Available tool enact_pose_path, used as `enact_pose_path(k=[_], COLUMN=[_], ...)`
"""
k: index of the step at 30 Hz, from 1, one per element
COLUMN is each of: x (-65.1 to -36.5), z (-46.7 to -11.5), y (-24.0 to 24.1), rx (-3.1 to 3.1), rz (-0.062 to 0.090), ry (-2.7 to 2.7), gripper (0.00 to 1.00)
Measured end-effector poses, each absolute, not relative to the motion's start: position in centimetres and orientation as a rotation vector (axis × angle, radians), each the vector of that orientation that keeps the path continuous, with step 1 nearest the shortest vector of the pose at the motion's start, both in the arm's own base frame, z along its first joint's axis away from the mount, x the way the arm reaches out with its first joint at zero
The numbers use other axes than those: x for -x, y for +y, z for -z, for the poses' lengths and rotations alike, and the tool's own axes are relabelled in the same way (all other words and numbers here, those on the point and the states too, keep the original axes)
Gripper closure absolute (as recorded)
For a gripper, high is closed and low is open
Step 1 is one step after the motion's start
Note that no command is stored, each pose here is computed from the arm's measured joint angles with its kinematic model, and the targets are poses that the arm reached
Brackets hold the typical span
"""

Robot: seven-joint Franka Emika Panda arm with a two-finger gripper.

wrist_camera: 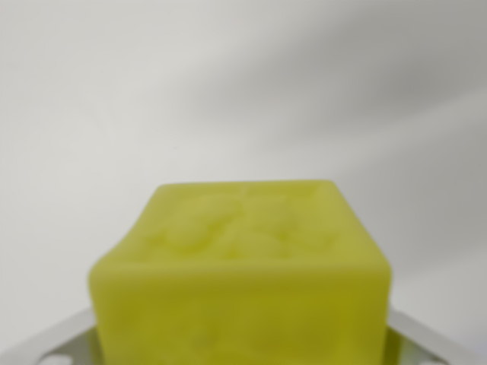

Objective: Pick yellow cube

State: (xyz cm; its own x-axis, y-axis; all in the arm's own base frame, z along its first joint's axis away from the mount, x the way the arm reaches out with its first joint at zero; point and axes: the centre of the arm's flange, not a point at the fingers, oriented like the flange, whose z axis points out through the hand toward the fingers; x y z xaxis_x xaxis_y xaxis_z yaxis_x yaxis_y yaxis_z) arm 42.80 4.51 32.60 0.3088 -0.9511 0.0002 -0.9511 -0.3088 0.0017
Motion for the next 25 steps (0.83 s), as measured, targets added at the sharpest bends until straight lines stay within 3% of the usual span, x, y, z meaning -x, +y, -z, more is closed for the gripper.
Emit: enact_pose_path(k=[15,25], x=[-42.8,-42.8], z=[-36.3,-36.7], y=[4.5,4.5], rx=[-2.541,-2.541], rz=[0.001,0.001], ry=[-1.846,-1.846], gripper=[1.0,1.0])
